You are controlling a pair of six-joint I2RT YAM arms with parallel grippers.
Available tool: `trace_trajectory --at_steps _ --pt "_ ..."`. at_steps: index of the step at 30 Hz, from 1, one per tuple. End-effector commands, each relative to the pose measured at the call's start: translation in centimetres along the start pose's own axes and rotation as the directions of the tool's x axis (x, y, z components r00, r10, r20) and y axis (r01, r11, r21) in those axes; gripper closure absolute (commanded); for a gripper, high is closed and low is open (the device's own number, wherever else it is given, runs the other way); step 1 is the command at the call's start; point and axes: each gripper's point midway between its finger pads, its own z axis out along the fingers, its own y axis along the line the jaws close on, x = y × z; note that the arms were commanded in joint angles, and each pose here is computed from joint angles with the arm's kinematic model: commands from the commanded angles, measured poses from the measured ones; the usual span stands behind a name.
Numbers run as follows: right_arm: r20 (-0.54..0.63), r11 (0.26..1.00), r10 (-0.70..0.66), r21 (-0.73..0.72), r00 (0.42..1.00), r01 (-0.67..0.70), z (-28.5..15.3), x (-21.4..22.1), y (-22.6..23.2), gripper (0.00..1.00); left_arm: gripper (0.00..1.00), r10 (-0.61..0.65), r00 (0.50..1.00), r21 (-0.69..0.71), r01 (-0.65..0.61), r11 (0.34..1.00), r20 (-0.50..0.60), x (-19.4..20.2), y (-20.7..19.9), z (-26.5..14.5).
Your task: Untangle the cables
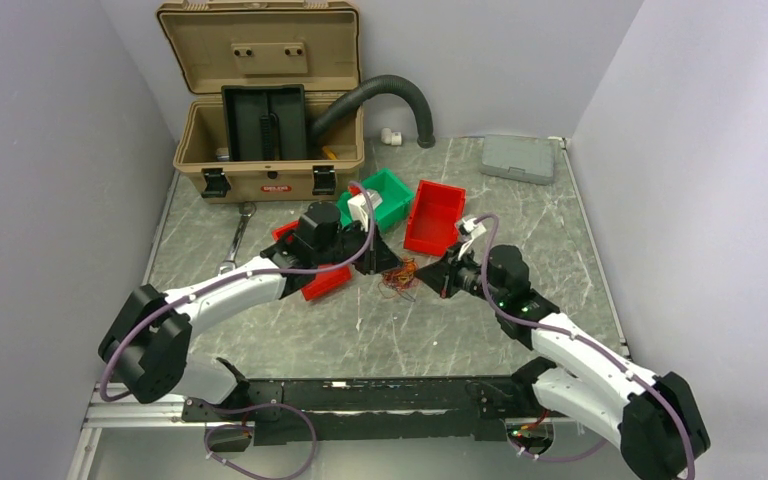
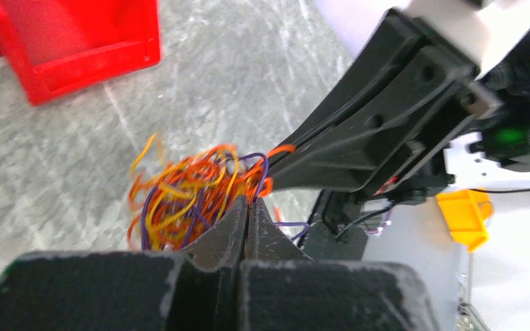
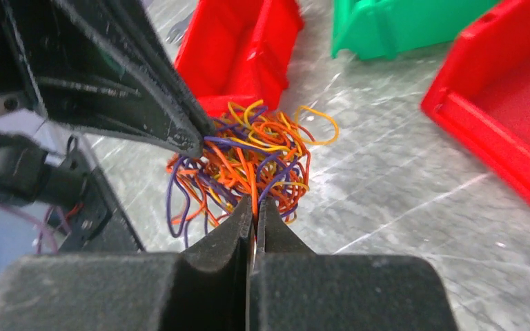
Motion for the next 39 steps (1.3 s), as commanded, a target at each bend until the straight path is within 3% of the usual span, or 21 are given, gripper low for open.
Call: trace_trajectory --at_steps 1,4,7,9,11,14,19,22,24,28,32,39 --pt "0.147 0.974 0.003 0.222 0.989 -0.036 -1.4 -2.8 -3.1 1.0 1.0 0.072 0.994 -0.161 -0.058 0.985 0.085 -2.8 1.2 -1.5" --pt "0.203 0.874 0.033 0.47 0.979 -0.127 -4.2 -2.6 -7.2 1.0 1.0 0.072 0.993 -0.317 -0.037 0.948 0.098 -3.0 4.1 -3.4" --pt "0.284 0.665 0.056 0.705 0.957 -0.248 -8.4 -1.7 -11.5 1.0 1.0 0.019 0.994 -0.414 0.028 0.91 0.109 -2.4 6.9 -5.4" --pt "0.361 0.514 0.044 0.792 0.932 -0.331 -11.5 -1.4 -13.4 1.0 1.0 -0.024 0.991 -0.447 0.081 0.891 0.132 -1.8 8.6 -6.6" --pt "0.396 0.471 0.036 0.803 0.918 -0.365 -12.7 -1.4 -13.7 1.0 1.0 -0.035 0.988 -0.466 0.101 0.879 0.148 -1.4 9.7 -7.4" --pt "0.403 0.518 0.03 0.776 0.915 -0.359 -12.5 -2.0 -13.0 1.0 1.0 -0.027 0.991 -0.476 0.088 0.875 0.133 -1.0 10.1 -7.7" --pt "0.318 0.752 0.007 0.623 0.948 -0.215 -8.7 -3.9 -9.2 1.0 0.98 -0.017 0.994 -0.411 0.062 0.909 0.111 -0.6 9.1 -7.0" --pt "0.267 0.815 0.014 0.556 0.964 -0.166 -7.1 -4.5 -7.7 1.0 0.92 0.026 0.993 -0.362 0.019 0.932 0.119 -1.2 7.9 -6.5" --pt "0.237 0.843 0.018 0.519 0.971 -0.143 -6.2 -4.9 -6.8 1.0 0.83 0.053 0.993 -0.346 -0.014 0.938 0.105 -1.2 7.0 -6.1" --pt "0.206 0.902 0.013 0.419 0.978 -0.1 -4.8 -6.3 -4.5 1.0 0.53 0.125 0.99 -0.323 -0.097 0.941 0.066 -1.0 5.4 -5.1" --pt "0.199 0.938 0.006 0.34 0.98 -0.075 -4.3 -7.8 -2.4 1.0 0.34 0.19 0.98 -0.254 -0.169 0.952 0.06 -1.0 3.5 -4.0" --pt "0.175 0.966 0.015 0.252 0.985 -0.059 -4.0 -9.9 0.2 1.0 0.31 0.235 0.97 -0.088 -0.229 0.969 0.063 -1.0 0.9 -2.3"
